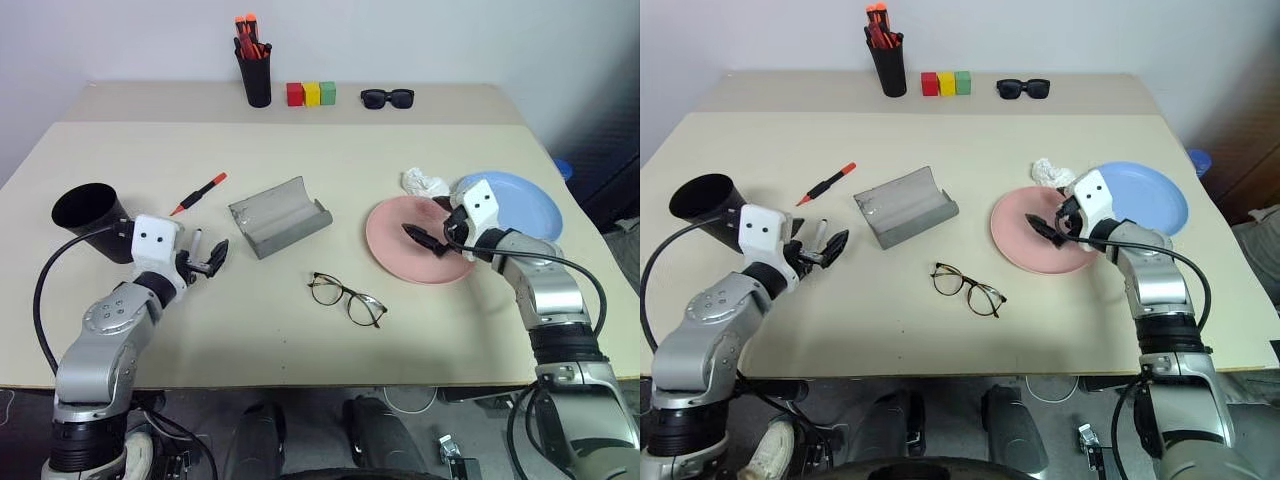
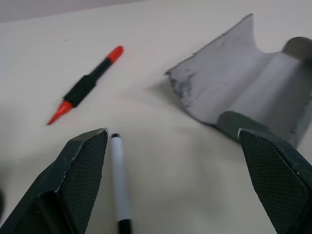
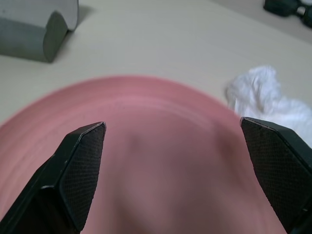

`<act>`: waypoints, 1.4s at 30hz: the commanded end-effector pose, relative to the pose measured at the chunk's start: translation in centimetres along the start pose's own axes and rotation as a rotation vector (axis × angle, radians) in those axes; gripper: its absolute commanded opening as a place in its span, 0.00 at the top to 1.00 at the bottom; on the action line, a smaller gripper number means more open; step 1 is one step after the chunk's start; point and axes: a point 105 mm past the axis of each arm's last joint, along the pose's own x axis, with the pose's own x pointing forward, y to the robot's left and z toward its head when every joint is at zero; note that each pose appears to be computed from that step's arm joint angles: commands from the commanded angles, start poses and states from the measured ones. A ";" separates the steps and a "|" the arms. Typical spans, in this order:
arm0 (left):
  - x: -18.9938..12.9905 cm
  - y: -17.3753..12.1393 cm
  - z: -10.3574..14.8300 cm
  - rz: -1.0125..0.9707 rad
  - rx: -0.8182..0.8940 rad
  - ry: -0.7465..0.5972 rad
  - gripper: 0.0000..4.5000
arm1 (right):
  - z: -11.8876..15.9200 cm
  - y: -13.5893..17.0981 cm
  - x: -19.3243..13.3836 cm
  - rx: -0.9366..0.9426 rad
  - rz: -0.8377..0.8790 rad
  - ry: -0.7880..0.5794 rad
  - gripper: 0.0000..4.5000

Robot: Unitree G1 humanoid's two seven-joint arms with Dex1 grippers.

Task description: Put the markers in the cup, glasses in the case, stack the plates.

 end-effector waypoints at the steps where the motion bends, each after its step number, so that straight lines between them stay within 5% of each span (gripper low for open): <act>1: 0.2 0.0 1.6 -0.002 0.033 -0.055 0.02 | 2.3 -1.0 0.0 -0.042 -0.033 -0.074 0.00; 22: 0.5 0.6 3.2 0.049 0.019 -0.027 0.02 | 3.9 3.0 1.7 -0.071 0.083 -0.139 0.00; 34: 0.8 1.1 1.7 0.124 -0.011 0.053 0.02 | 4.5 5.3 1.1 -0.072 0.163 -0.127 0.00; 42: -0.8 3.5 -1.5 0.238 -0.114 0.344 0.02 | 4.8 7.1 0.6 -0.092 0.281 -0.110 0.00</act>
